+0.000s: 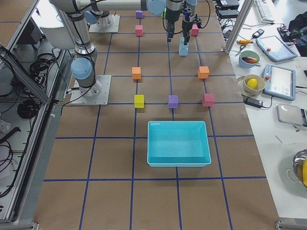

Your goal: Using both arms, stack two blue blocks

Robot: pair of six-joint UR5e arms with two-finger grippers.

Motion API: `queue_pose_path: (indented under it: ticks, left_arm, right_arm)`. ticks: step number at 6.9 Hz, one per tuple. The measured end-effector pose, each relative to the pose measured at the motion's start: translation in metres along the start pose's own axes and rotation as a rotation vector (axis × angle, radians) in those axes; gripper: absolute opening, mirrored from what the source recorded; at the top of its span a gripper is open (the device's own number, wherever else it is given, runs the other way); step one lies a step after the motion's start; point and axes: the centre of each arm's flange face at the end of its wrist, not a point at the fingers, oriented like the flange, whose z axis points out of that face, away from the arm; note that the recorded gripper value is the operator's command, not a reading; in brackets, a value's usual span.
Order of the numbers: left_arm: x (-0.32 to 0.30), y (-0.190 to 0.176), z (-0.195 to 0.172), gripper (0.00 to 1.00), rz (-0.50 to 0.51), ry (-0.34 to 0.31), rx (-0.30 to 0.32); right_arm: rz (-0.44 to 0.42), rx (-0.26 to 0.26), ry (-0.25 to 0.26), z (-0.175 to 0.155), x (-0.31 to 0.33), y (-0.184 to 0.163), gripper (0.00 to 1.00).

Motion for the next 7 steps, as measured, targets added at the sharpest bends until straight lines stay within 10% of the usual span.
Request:
queue_pose_path:
  ticks: [4, 5, 6, 7]
  left_arm:
    - [0.003, 0.000, 0.006, 0.18, -0.032, 0.021, -0.012]
    - [0.003, 0.000, 0.006, 0.48, -0.033, 0.023, -0.014]
    - [0.003, -0.001, 0.007, 0.99, -0.032, 0.023, -0.013]
    - [0.003, -0.001, 0.009, 1.00, -0.034, 0.023, -0.012]
  right_arm:
    - [0.005, -0.021, 0.001, 0.011, 0.006, 0.006, 1.00]
    - [0.005, -0.021, 0.001, 0.013, 0.006, 0.006, 1.00]
    - [0.005, -0.018, 0.002, 0.013, 0.007, 0.006, 1.00]
    - [0.004, -0.016, 0.001, 0.013, 0.006, 0.007, 1.00]
